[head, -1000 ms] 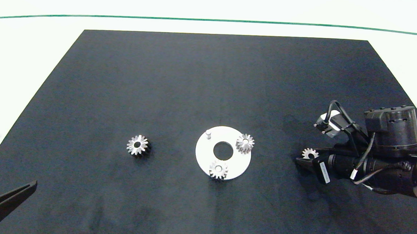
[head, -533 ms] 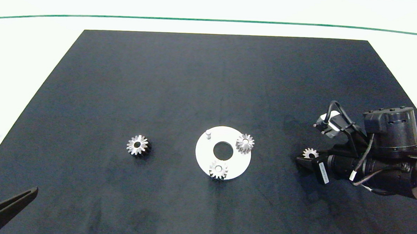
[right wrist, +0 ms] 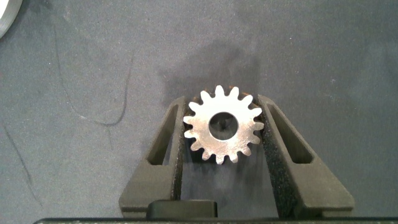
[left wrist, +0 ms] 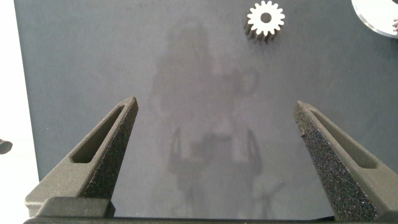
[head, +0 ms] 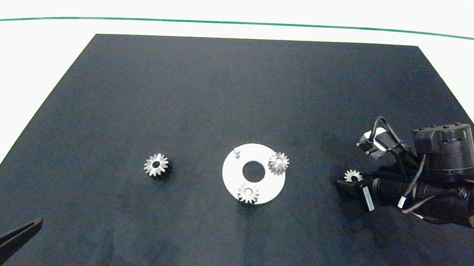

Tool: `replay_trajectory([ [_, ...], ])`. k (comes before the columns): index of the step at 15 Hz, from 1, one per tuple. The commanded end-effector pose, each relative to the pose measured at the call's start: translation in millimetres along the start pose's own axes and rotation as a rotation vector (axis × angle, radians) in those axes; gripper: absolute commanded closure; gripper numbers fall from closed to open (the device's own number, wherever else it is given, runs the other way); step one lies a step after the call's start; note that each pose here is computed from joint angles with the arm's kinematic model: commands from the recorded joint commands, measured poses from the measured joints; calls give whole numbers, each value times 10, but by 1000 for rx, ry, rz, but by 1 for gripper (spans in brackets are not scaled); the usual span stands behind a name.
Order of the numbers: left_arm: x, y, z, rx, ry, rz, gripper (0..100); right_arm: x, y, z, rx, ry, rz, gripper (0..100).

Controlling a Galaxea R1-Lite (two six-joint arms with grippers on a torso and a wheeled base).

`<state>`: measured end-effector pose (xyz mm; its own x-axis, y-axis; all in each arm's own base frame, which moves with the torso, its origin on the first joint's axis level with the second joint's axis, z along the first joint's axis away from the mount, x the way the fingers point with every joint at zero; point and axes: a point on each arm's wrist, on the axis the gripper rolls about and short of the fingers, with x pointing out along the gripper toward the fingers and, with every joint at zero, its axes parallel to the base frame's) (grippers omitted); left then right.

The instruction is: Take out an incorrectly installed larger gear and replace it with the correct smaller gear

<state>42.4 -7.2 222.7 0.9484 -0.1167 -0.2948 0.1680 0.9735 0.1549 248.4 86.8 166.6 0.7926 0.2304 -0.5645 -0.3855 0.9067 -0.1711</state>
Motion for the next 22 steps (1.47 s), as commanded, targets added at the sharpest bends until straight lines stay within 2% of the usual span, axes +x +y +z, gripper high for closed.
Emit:
replay_trajectory([
  [1,-15,0,-15,0,-2,3,0,-50,-5,17,-2,-16,-4,78],
  [7,-51,4,-15,-14,-20,6,0,-327,15,190,-13,-113,-1,78],
  [11,-173,18,-18,-17,-80,30,0,-477,227,367,-60,-149,78,78],
  [14,-291,22,-57,-21,-127,36,0,-503,361,597,-86,-191,100,78],
  [17,-389,25,-95,-21,-170,41,0,-435,490,769,-110,-184,127,78],
  [19,-429,26,-107,-23,-188,40,0,-259,673,882,-132,-162,161,78],
  [22,-461,28,-114,-18,-203,44,0,-88,893,1029,-136,-169,184,78],
])
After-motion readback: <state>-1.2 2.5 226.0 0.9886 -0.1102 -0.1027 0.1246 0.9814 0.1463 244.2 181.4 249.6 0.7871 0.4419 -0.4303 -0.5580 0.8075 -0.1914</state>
